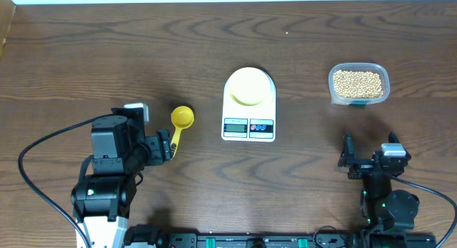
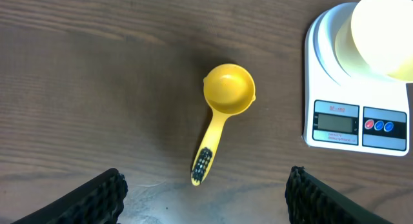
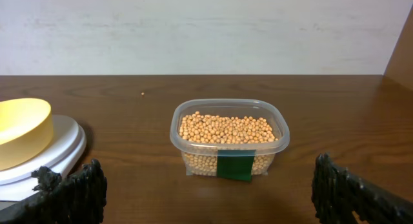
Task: Scoop item into bowl and weigh 50g on scale
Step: 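Move the left gripper over the yellow scoop's bowl end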
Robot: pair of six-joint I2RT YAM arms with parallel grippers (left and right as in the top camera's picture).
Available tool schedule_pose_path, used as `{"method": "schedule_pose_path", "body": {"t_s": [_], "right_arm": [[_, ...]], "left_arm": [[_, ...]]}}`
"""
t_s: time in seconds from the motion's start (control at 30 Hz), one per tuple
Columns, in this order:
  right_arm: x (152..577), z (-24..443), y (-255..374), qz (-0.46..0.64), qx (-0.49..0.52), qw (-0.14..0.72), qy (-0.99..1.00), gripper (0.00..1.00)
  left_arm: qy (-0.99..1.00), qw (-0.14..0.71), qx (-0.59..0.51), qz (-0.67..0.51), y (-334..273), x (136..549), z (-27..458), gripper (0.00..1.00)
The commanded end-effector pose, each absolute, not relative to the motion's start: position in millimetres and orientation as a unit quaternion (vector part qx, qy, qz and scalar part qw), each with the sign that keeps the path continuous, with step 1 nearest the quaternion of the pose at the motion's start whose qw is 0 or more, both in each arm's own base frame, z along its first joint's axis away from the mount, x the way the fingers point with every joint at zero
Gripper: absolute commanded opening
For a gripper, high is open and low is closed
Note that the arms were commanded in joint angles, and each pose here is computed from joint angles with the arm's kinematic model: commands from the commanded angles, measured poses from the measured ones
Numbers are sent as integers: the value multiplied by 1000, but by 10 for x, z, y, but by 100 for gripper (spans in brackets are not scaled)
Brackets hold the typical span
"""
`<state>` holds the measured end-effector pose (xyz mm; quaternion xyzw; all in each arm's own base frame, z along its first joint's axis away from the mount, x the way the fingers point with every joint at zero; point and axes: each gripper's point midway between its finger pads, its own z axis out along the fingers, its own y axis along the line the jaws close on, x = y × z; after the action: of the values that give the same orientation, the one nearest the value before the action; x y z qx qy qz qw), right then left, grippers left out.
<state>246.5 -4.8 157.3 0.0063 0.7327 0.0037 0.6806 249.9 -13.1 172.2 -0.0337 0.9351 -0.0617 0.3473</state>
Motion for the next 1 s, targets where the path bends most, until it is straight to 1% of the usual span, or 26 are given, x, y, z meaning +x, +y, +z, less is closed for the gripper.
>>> {"method": "schedule_pose_path", "body": {"t_s": [0.0,0.17,0.23,0.27,0.4,0.53,0.67,0.97], "right_arm": [[2465,1558,-36,1,1,679,734,99],[2465,1558,-36,1,1,679,734,99],[2465,1558,-36,1,1,679,734,99],[2465,1558,-36,1,1,679,734,99],[2465,1558,-36,1,1,679,734,99],[2465,1558,-36,1,1,679,734,99],[2465,1558,-36,1,1,679,734,99],[2465,1558,-36,1,1,679,734,99]], "left_arm": [[932,355,-25,-65,-142,2557,1855,81],[954,294,-1,-54,-132,2697,1945,81],[960,274,23,-47,-124,3015,1978,81],[962,269,26,-46,-122,3070,1959,81],[971,231,27,-48,-118,3320,1778,81],[980,188,33,-48,-112,3524,1495,81],[983,173,35,-49,-107,3721,1220,81],[991,122,47,-36,-61,3718,833,81]]}}
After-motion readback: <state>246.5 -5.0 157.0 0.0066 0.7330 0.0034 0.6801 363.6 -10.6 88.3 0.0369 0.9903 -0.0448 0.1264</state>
